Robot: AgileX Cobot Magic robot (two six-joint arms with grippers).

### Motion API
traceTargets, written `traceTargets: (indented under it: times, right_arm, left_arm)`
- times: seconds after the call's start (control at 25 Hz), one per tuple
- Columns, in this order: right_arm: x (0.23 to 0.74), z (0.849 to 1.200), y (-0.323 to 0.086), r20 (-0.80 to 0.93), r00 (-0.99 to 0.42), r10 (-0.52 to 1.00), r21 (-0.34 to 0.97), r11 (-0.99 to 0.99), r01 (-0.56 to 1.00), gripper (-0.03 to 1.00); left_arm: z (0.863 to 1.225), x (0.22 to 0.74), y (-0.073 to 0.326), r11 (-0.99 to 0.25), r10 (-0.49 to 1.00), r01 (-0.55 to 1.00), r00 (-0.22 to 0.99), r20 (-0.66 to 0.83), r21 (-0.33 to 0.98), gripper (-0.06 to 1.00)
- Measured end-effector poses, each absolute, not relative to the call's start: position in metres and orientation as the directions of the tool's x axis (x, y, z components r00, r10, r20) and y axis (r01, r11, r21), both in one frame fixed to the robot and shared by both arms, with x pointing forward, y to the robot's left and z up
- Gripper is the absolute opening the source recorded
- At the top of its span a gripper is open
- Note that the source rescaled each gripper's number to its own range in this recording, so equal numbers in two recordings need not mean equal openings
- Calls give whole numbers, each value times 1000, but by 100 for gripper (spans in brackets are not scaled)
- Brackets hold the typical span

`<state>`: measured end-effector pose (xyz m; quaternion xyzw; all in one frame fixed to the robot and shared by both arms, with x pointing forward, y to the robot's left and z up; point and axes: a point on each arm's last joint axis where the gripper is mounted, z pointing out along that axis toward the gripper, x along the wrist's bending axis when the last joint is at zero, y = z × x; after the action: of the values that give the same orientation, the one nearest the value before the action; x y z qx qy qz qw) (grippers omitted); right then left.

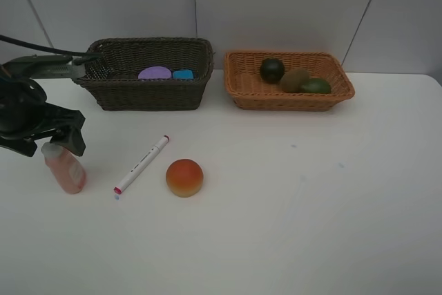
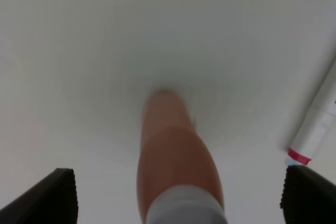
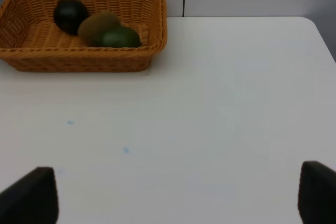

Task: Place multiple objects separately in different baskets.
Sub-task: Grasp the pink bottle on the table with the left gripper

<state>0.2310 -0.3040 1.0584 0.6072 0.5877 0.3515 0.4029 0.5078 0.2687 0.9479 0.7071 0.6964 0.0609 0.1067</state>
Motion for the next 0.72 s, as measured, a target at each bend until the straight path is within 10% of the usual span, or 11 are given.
traceTargets:
  times: [0.72]
  right_arm:
    - [231, 1058, -304, -47, 62, 997, 902, 15, 431, 100]
  left_arm:
    - [915, 516, 268, -7, 998, 987, 15, -54, 159, 100]
